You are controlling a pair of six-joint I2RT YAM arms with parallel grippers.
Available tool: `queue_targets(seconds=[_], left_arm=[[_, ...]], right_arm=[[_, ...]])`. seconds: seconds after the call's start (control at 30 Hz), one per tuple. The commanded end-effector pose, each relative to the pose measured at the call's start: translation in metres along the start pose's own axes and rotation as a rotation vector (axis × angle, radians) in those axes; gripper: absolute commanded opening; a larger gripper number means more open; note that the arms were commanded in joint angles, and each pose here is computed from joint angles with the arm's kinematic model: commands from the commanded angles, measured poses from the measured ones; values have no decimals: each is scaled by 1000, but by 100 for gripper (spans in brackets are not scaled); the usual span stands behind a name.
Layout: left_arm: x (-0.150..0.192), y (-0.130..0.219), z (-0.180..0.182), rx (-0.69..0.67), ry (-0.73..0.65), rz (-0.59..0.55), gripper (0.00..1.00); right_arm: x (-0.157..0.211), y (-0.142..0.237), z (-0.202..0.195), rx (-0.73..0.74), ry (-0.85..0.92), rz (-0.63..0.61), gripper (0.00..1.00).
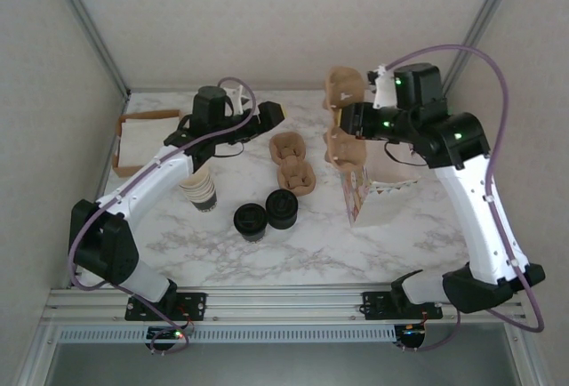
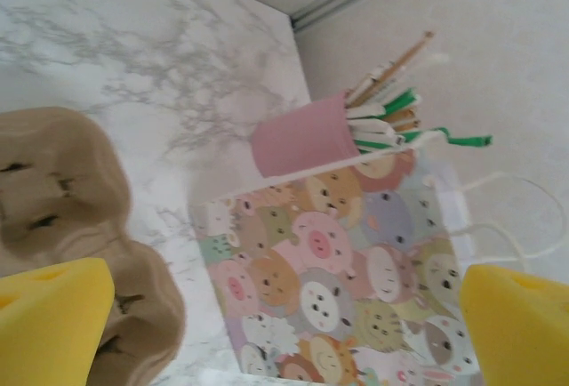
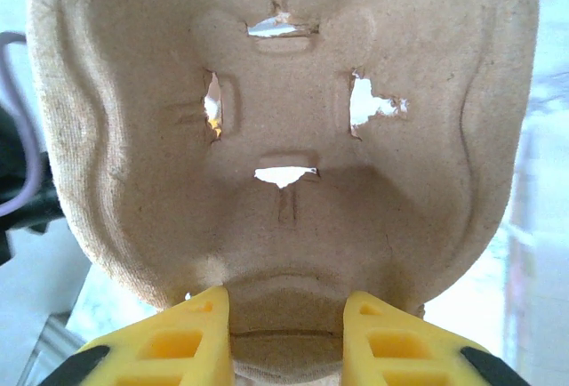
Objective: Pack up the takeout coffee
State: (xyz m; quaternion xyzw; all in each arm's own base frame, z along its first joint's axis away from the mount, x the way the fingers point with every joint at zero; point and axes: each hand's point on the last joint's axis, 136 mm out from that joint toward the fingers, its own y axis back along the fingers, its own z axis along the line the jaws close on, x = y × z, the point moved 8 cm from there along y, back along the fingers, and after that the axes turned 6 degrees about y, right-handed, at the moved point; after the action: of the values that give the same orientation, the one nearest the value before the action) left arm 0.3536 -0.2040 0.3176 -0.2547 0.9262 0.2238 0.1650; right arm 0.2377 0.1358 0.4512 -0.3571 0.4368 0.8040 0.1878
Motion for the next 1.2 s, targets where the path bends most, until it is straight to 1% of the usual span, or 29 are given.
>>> queue_targets(seconds=[0.0, 0.13, 0.23, 0.33, 0.47, 0.57, 0.73, 0.87, 1.0, 1.17], left_arm=[[1, 11, -32, 58, -80, -30, 100], [10, 10, -53, 112, -122, -15, 100], [23, 4, -72, 166, -158, 26, 100], [38, -5, -88, 214, -191, 83, 100], [59, -20, -100, 269, -216, 168, 99], [69, -32, -101, 266, -221, 209, 97], [72, -56, -85, 214, -207, 235, 86], [75, -74, -76, 227, -187, 278, 75], [78, -84, -74, 263, -171, 311, 62], [79, -88, -74, 275, -171, 330, 42]], right_arm=[[7, 19, -15, 83, 8, 1, 27], [9, 33, -29, 138, -11, -19, 27], [11, 39, -38, 204, -15, -20, 27], [12, 38, -47, 258, -18, -7, 27], [12, 30, -61, 295, -36, 18, 27], [11, 23, -71, 313, -44, 40, 27], [3, 15, -79, 341, -42, 68, 27], [0, 2, -87, 366, -40, 103, 27], [1, -9, -96, 403, -40, 142, 25], [9, -20, -105, 433, -38, 190, 24]])
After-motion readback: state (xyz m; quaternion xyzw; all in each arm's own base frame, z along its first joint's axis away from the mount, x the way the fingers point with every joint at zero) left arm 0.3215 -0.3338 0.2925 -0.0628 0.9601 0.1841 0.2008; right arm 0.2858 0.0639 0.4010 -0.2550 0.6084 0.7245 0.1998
